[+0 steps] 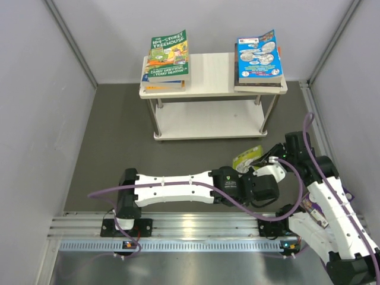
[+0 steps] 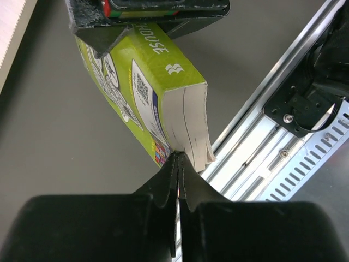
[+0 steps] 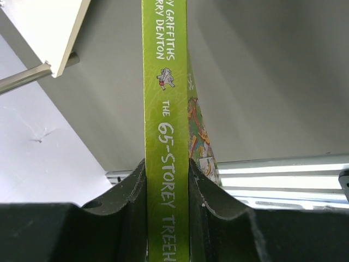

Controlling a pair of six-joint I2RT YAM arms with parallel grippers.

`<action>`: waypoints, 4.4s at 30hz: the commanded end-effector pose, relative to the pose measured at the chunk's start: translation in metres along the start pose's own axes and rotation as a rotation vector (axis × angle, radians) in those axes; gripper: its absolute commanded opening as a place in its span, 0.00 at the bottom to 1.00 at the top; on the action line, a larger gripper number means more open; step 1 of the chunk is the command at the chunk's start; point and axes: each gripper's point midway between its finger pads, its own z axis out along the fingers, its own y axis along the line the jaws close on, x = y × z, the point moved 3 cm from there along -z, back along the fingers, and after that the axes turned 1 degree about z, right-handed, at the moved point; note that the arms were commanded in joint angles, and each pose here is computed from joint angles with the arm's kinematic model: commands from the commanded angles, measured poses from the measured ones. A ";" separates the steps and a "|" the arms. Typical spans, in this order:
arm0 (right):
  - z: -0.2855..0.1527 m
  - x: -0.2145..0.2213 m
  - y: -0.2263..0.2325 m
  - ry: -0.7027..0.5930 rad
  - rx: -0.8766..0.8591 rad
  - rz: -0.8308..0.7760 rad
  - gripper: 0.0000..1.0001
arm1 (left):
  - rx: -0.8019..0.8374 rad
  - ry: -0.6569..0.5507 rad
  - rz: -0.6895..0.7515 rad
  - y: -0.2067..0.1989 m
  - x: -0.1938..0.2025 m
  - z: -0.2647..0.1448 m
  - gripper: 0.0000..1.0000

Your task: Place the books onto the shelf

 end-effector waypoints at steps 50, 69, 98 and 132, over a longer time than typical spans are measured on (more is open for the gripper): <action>-0.091 0.002 0.098 -0.003 -0.423 -0.143 0.90 | 0.428 -0.779 -1.338 0.160 0.052 -0.071 0.00; -0.077 0.020 0.079 0.124 -0.415 -0.209 0.86 | 0.043 -1.465 -1.778 0.274 0.110 -0.059 0.00; -0.050 0.006 0.068 0.156 -0.294 -0.231 0.81 | -0.158 -1.547 -2.105 0.345 0.109 0.060 0.00; -0.040 -0.028 0.030 -0.009 -0.119 -0.246 0.84 | 0.095 -1.061 -2.138 0.357 0.137 0.057 0.96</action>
